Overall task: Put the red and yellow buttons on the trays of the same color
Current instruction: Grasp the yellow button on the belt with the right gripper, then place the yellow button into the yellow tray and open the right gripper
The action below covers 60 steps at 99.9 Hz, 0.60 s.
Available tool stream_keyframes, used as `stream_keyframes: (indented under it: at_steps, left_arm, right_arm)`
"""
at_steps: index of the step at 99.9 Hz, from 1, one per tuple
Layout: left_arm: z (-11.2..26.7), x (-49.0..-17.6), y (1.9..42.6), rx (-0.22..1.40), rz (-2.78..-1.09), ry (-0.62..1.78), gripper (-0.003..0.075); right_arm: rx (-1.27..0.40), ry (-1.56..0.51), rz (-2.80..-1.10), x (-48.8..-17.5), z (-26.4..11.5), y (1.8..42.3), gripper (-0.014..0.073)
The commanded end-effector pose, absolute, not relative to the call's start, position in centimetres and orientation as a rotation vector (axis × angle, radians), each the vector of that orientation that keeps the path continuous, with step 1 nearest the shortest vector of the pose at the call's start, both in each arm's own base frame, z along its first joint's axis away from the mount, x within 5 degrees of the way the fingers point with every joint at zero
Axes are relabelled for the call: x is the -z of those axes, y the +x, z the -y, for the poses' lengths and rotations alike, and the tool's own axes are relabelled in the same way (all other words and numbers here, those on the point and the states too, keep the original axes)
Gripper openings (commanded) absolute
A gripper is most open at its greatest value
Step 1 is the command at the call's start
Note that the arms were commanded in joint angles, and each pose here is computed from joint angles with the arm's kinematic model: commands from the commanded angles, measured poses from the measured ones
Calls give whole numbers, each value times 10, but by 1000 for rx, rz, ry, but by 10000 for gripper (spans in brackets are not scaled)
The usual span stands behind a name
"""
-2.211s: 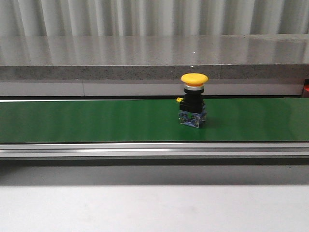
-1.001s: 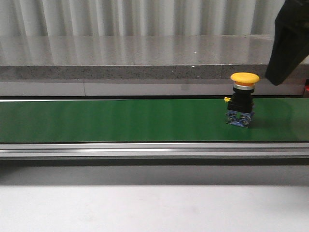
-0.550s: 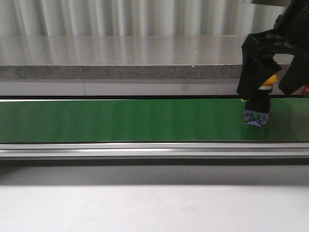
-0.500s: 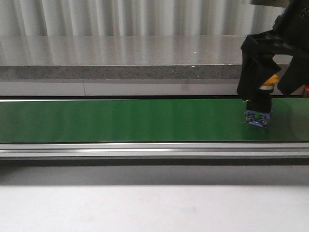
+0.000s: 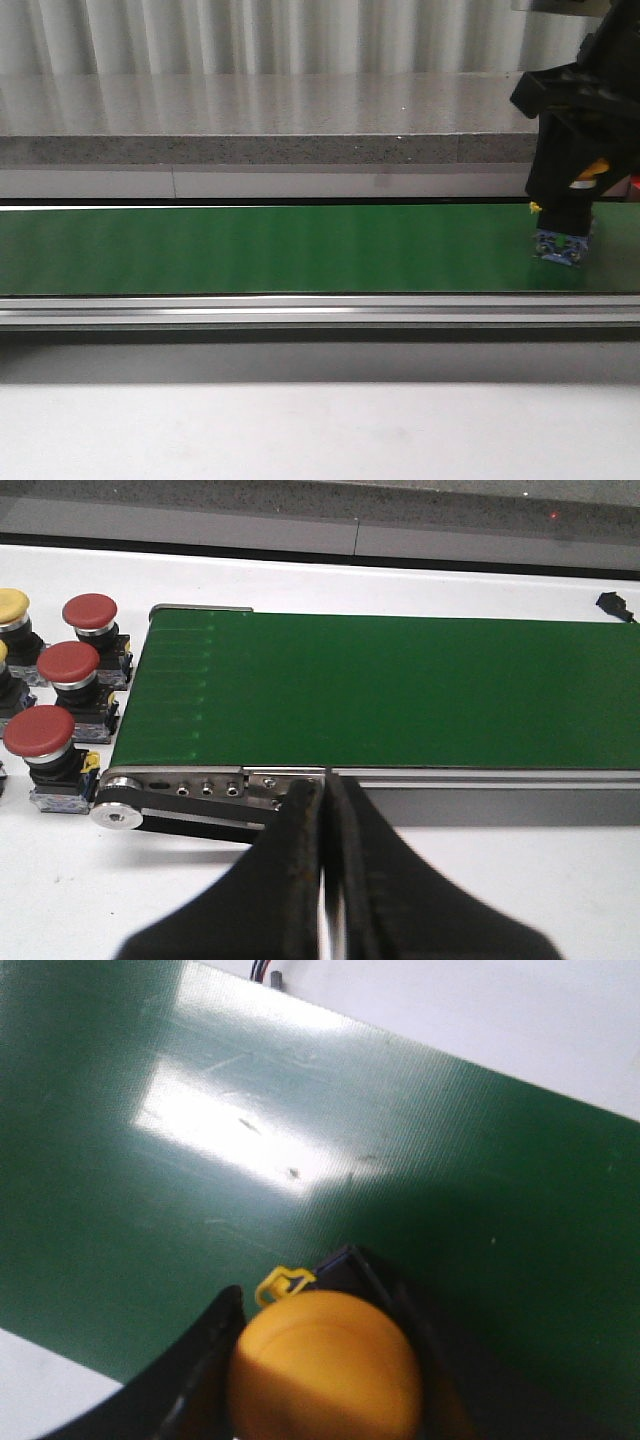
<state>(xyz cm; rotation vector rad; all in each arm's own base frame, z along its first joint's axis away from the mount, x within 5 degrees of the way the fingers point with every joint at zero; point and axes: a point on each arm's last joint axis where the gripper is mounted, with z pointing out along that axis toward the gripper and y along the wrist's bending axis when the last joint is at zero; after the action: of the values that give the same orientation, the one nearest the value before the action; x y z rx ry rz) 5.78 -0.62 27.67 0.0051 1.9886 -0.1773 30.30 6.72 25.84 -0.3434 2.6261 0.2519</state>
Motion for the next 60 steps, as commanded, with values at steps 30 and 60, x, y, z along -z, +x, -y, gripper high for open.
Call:
stream_keyframes:
  at_steps: [30, 60]
  left_arm:
    - [8, -291, 60, 204, -1894, 17, -20]
    - [8, -291, 60, 203, -1896, 17, -20]
  right_arm:
    - [-191, 74, -2490, -330, 9, 262, 40]
    - [-13, 560, -2388, -337, 103, 236, 40]
